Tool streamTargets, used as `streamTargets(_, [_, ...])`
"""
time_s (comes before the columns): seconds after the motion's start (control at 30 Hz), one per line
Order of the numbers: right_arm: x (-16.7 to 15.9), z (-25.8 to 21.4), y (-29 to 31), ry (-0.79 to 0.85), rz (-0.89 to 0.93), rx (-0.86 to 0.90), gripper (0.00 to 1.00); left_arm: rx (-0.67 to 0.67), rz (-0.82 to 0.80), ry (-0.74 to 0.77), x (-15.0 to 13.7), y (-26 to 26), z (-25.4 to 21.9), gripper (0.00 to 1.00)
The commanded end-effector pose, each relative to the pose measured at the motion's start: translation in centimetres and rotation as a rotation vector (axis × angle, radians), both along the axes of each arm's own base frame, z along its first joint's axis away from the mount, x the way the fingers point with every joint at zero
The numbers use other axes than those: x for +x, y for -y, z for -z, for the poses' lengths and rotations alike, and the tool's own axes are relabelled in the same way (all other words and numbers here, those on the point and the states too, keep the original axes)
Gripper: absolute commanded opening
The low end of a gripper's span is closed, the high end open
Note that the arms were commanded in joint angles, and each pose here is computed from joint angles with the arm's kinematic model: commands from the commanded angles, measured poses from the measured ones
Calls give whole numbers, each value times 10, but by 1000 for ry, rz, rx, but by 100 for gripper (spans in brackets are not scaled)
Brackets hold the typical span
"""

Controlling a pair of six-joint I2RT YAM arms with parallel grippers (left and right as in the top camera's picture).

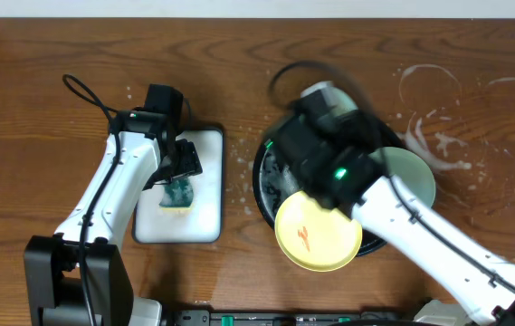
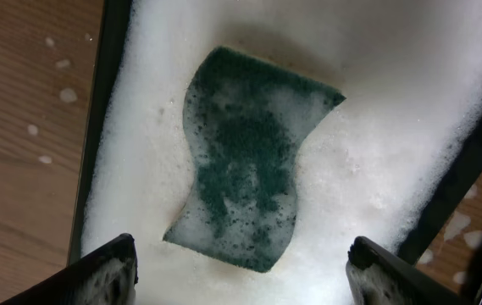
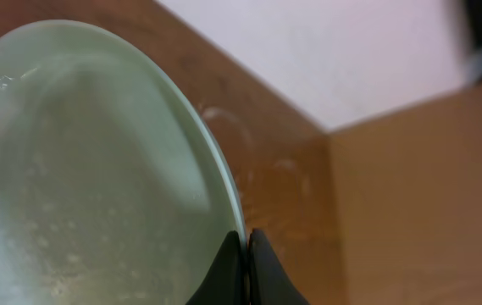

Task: Clean dirty plates on tray and stack at the side
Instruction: 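Carry the green plate right and set it on the table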

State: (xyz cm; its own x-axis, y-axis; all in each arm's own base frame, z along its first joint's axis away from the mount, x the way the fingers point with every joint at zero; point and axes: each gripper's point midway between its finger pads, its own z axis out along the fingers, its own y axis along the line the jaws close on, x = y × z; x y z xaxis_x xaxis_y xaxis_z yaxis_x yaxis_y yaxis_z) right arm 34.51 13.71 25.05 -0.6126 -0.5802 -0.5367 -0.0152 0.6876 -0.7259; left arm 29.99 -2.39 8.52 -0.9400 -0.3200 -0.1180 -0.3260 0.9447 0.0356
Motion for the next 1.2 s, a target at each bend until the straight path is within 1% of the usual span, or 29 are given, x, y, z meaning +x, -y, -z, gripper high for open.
streamTargets(0.0, [7, 29, 30, -80, 185, 427, 1, 6, 1, -9, -2, -2, 2, 80])
streamTargets(0.17, [8, 55, 63, -253, 319, 798, 1, 6, 1, -9, -2, -2, 2, 80])
streamTargets(0.23, [12, 60, 83, -295, 372, 945, 1, 6, 1, -9, -2, -2, 2, 80])
streamTargets(0.3, [15, 63, 111, -299, 440, 1062, 1, 6, 1, -9, -2, -2, 2, 80])
streamTargets(0.37, [15, 64, 152, -264, 536, 1160, 1, 6, 1, -9, -2, -2, 2, 80])
streamTargets(0.47, [8, 67, 209, -185, 679, 1204, 1, 6, 2, -9, -2, -2, 2, 80])
streamTargets(0.57, [-8, 74, 262, -118, 813, 1212, 1, 6, 1, -9, -2, -2, 2, 80])
streamTargets(0.7, [-33, 92, 317, -53, 986, 1225, 1, 6, 1, -9, -2, -2, 2, 80])
streamTargets(0.83, [-57, 118, 355, -35, 1133, 1218, 1, 6, 1, -9, -2, -2, 2, 80])
streamTargets(0.93, [-77, 141, 371, -58, 1236, 1170, 1, 6, 2, -9, -2, -2, 2, 80])
streamTargets(1.0, [-87, 160, 372, -97, 1282, 1165, 1, 6, 1, -9, -2, -2, 2, 80])
streamTargets(1.1, [-91, 185, 367, -141, 1303, 1171, 1, 6, 2, -9, -2, -2, 2, 80])
streamTargets(1.17, [-89, 191, 363, -156, 1293, 1195, 1, 6, 1, -9, -2, -2, 2, 80])
